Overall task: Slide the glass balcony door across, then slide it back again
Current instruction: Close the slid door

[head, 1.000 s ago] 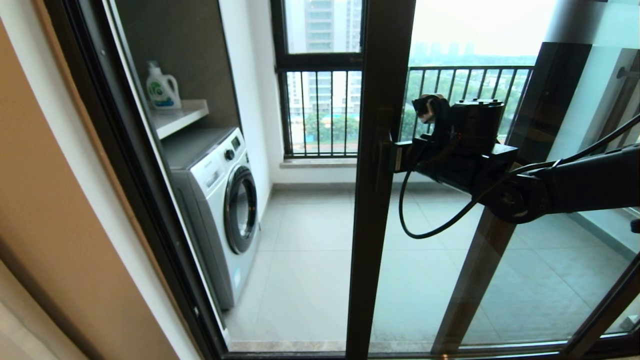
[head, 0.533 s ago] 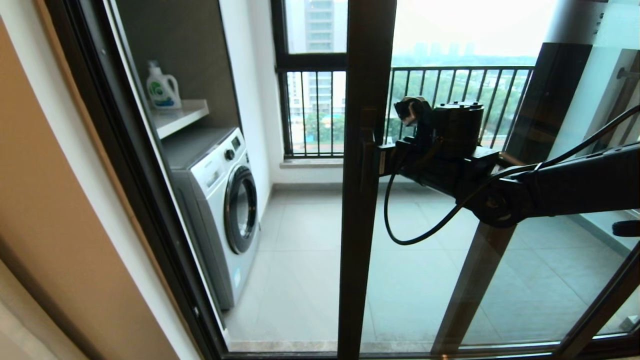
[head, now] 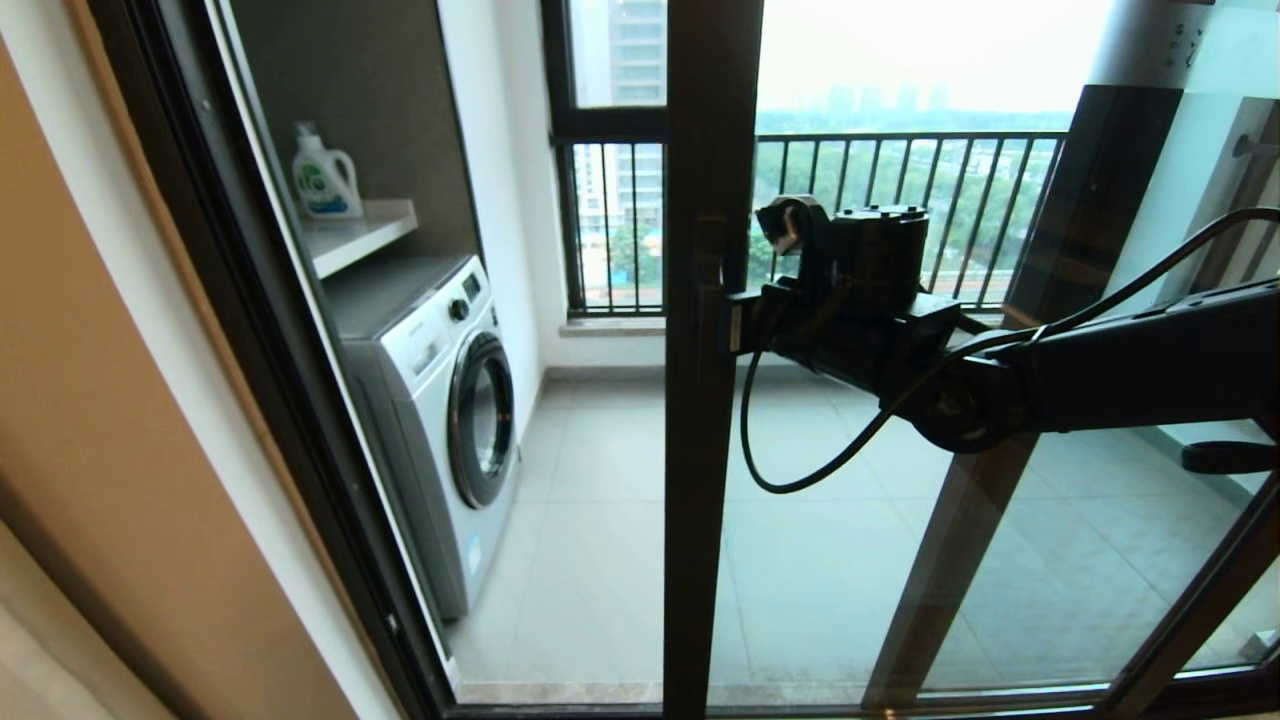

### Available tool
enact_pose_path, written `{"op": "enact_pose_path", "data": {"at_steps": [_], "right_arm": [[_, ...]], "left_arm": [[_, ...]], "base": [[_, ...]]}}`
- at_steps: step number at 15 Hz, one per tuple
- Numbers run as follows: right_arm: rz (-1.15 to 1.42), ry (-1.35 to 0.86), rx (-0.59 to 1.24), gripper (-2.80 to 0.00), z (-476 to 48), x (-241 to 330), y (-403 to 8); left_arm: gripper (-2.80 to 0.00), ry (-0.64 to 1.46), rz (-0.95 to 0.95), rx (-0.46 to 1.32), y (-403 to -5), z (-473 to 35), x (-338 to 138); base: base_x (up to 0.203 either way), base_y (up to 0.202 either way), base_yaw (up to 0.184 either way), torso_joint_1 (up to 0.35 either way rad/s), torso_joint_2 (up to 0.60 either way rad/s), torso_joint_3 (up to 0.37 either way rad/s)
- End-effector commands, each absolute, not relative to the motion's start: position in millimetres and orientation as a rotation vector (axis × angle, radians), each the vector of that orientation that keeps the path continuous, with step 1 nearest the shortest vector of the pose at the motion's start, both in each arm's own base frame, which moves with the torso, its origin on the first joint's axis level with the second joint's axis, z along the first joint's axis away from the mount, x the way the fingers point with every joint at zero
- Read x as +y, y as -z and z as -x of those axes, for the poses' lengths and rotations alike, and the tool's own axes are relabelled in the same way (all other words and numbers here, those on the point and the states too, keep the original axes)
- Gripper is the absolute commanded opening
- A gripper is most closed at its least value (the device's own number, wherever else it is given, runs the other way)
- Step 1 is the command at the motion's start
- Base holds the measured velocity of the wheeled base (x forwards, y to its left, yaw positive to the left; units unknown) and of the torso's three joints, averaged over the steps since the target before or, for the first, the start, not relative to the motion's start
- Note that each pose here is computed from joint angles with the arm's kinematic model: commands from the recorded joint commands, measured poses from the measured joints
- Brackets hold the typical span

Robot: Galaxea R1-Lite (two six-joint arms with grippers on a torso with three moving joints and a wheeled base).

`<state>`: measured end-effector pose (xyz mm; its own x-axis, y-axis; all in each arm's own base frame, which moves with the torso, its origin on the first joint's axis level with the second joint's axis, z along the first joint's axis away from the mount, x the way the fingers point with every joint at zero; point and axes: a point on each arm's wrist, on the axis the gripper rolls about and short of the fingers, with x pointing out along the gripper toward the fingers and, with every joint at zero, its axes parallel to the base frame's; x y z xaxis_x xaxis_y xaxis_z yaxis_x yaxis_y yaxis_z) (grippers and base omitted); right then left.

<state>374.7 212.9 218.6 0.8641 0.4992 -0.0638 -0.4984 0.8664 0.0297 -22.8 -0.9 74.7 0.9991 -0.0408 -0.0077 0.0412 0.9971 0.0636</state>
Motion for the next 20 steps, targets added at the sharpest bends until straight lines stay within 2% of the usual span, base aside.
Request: {"op": "enact_pose_path", "data": {"at_steps": [1, 16, 20], "right_arm": [[-0.010, -0.544, 0.072, -2.80, -372.7, 220.8, -216.6], [-0.010, -0.599, 0.077, -2.80, -365.5, 247.3, -210.7], [-0.007, -0.534, 0.084, -2.80, -358.6, 231.0, -214.5]], "left_arm": [[-2.80, 0.040, -0.065, 0.009, -74.3, 22.6, -0.9], [-2.80, 0.041, -0.064, 0.009, -74.3, 22.6, -0.9], [-2.80, 0.042, -0.064, 0.009, -74.3, 22.6, -0.9]], "base": [[0.000, 0.000, 0.000, 0.000, 0.00, 0.000], [0.000, 0.000, 0.000, 0.000, 0.00, 0.000], [0.000, 0.000, 0.000, 0.000, 0.00, 0.000]]}}
